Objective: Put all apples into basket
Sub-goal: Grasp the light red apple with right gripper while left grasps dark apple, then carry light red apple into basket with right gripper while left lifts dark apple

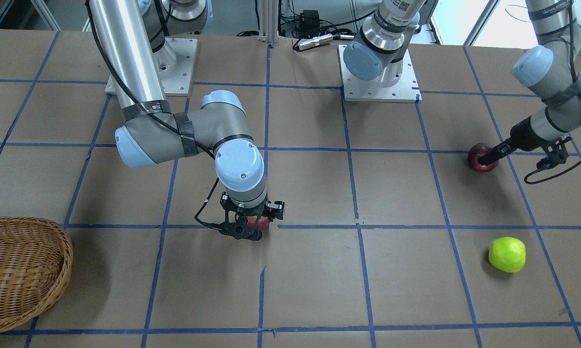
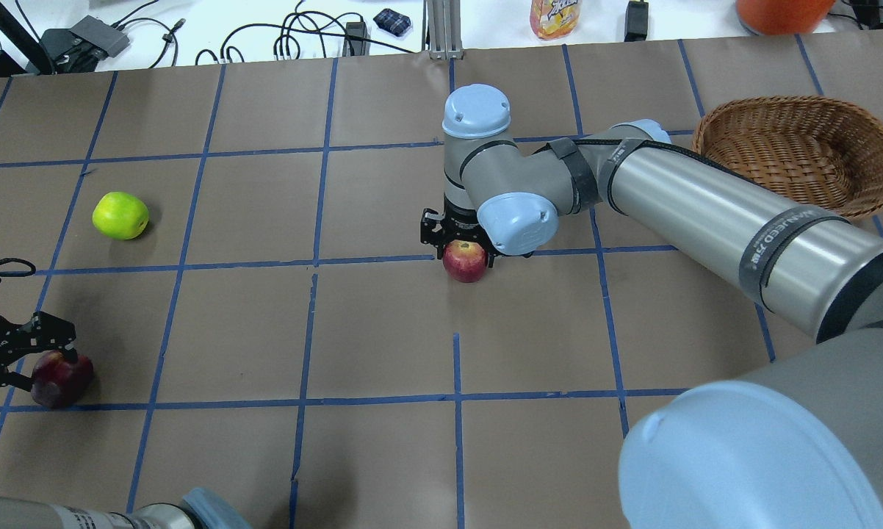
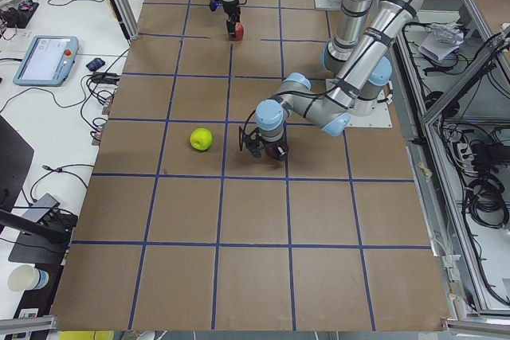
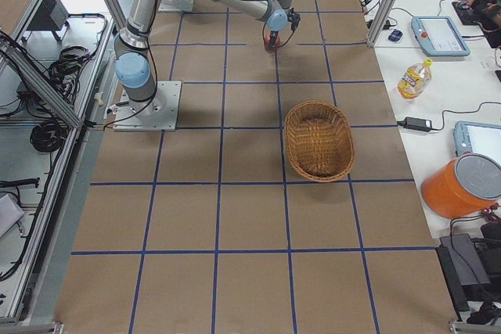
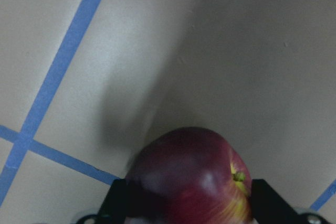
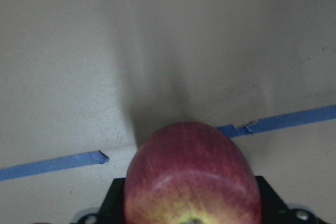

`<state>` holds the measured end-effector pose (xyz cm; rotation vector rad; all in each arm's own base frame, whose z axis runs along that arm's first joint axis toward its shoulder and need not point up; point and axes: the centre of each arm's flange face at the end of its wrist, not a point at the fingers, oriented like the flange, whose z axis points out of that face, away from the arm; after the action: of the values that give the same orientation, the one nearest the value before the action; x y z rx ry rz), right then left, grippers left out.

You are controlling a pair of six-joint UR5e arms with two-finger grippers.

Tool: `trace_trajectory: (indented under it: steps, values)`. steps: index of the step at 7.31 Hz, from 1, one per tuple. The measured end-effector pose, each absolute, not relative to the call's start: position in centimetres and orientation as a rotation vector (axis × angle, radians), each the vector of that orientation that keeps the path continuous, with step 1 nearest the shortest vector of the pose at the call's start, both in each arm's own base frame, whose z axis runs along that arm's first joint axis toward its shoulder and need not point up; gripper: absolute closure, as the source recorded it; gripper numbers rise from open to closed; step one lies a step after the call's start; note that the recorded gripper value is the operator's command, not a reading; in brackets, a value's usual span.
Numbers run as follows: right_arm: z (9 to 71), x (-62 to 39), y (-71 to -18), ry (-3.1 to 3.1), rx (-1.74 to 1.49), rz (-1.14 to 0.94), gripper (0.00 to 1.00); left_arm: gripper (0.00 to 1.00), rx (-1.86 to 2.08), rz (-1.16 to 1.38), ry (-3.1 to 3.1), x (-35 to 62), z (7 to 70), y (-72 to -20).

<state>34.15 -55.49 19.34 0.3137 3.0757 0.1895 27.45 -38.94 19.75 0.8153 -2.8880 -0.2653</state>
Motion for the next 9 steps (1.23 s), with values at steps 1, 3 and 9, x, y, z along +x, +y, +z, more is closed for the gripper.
trace_trajectory:
  steps: [1,3,9]
  values:
    - [19.8,34.1,-55.6,3.070,0.317,0.185,1.00,0.32,0.816,-0.258,-2.892,27.6,20.0,-39.1]
    - [23.4,33.0,-56.3,3.046,0.329,0.148,1.00,0.33,0.815,-0.230,-2.919,28.5,22.8,-40.4]
    - [36.8,-2.1,-63.1,3.168,0.179,0.032,1.00,0.33,0.381,-0.183,-2.996,10.4,29.9,-50.5]
